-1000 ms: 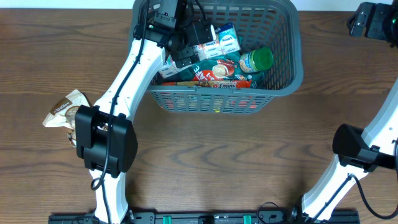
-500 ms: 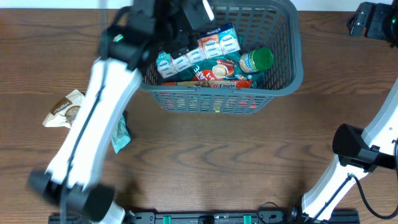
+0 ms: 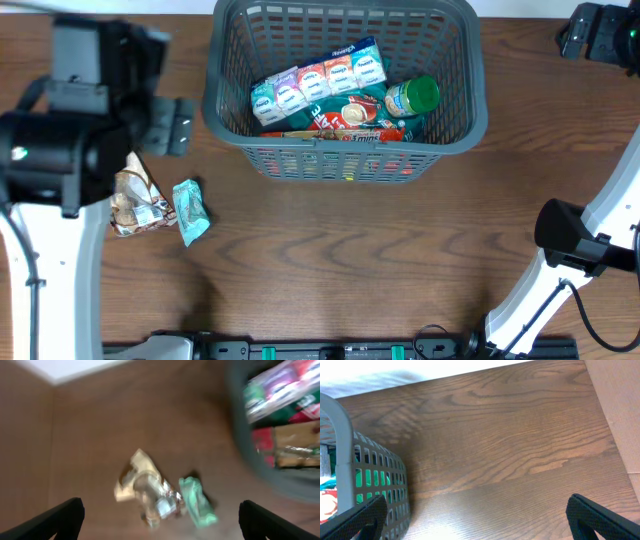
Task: Pack container
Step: 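Lower the left gripper onto the mint-green pouch and grasp it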
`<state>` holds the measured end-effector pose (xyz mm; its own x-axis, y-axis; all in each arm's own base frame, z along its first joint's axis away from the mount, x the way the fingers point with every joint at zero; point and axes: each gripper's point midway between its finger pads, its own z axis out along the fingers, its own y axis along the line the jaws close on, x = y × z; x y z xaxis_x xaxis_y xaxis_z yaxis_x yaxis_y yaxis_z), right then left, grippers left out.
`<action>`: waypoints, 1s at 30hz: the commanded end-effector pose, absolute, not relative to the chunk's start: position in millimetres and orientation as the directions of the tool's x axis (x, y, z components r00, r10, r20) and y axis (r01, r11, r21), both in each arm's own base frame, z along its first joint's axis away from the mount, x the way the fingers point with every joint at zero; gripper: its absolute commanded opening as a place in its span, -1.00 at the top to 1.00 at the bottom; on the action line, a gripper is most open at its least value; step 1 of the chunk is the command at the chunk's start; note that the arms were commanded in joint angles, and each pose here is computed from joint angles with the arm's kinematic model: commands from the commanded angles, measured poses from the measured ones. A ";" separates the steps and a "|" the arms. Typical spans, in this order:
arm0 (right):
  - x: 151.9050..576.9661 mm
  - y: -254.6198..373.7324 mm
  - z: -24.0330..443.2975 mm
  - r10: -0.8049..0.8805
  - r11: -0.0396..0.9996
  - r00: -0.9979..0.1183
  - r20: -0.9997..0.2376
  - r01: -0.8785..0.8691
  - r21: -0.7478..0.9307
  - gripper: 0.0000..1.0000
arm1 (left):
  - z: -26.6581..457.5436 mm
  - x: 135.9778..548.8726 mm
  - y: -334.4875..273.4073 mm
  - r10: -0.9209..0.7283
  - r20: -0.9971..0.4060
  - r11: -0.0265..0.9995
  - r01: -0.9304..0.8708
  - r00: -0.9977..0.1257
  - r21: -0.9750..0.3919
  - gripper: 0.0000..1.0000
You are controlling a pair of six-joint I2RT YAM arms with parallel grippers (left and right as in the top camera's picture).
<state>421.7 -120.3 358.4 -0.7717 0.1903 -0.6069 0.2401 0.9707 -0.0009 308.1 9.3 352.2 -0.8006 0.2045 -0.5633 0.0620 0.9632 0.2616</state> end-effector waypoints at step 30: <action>423.3 -122.1 354.3 0.184 0.973 -0.780 -0.599 0.231 -0.002 -0.98 | 58.6 287.3 10.2 -0.185 -0.231 0.979 -0.199 -0.955 0.040 -0.97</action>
